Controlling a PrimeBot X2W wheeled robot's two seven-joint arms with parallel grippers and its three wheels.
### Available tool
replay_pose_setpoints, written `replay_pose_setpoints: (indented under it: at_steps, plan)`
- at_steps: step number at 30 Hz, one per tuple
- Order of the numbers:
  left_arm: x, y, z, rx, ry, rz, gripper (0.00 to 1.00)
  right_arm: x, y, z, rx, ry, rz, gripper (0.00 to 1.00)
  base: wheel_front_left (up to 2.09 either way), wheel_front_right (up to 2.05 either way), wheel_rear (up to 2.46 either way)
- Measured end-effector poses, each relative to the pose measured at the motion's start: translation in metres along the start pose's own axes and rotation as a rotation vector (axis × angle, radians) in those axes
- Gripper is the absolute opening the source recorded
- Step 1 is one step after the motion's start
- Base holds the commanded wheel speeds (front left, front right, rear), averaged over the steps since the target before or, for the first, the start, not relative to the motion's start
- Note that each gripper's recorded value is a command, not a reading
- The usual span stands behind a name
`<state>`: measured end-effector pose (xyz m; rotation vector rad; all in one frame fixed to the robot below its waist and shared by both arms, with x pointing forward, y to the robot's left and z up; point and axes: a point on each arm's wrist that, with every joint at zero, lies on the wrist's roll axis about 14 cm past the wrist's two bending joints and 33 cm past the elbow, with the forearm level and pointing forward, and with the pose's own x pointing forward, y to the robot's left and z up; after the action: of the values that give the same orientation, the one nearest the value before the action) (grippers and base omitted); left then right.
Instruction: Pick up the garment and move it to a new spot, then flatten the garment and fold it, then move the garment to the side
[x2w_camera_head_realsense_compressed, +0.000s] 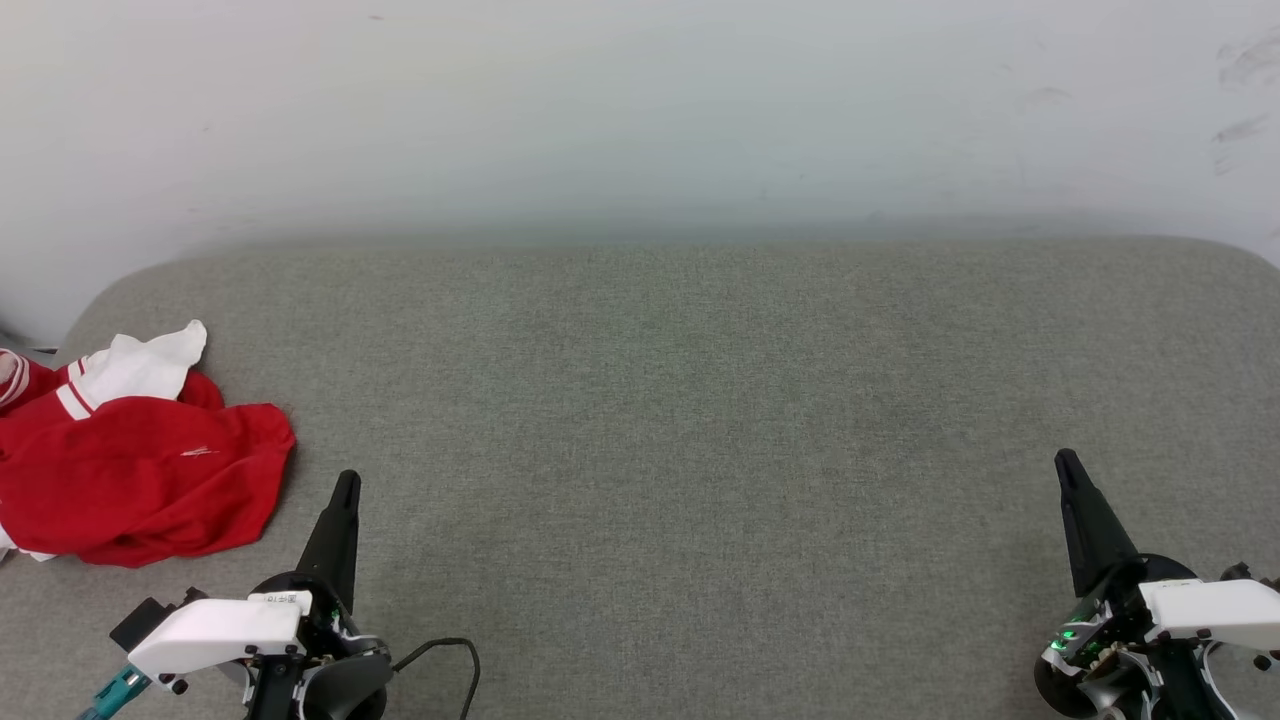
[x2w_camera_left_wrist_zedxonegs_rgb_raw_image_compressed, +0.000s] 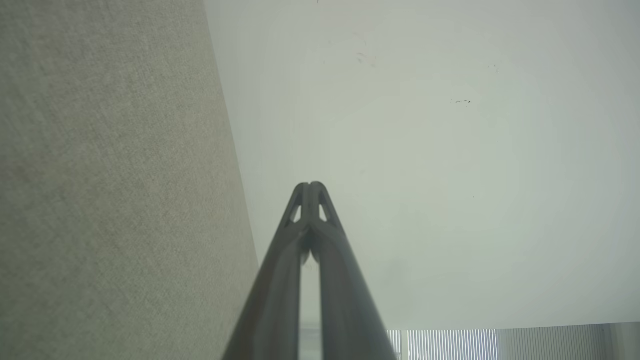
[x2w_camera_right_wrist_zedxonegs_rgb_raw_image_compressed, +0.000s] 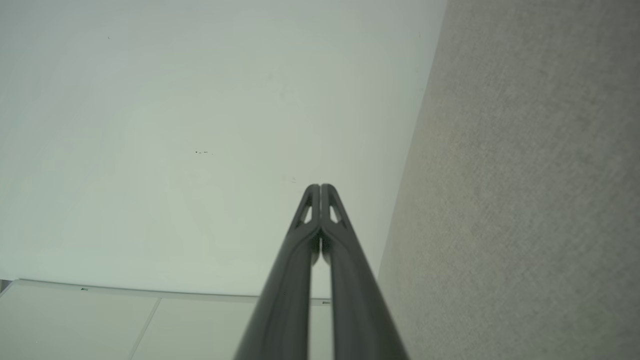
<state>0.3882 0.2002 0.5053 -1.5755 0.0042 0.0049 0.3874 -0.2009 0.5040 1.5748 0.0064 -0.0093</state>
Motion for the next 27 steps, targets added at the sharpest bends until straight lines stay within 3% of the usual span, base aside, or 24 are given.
replay_pose_setpoints:
  at_steps: [27]
  plan:
    - [0.0,0.0,0.0,0.0,0.0,0.0,0.0,0.0,0.0,-0.0001,0.0,0.0,0.0,0.0,0.0,0.0,0.0]
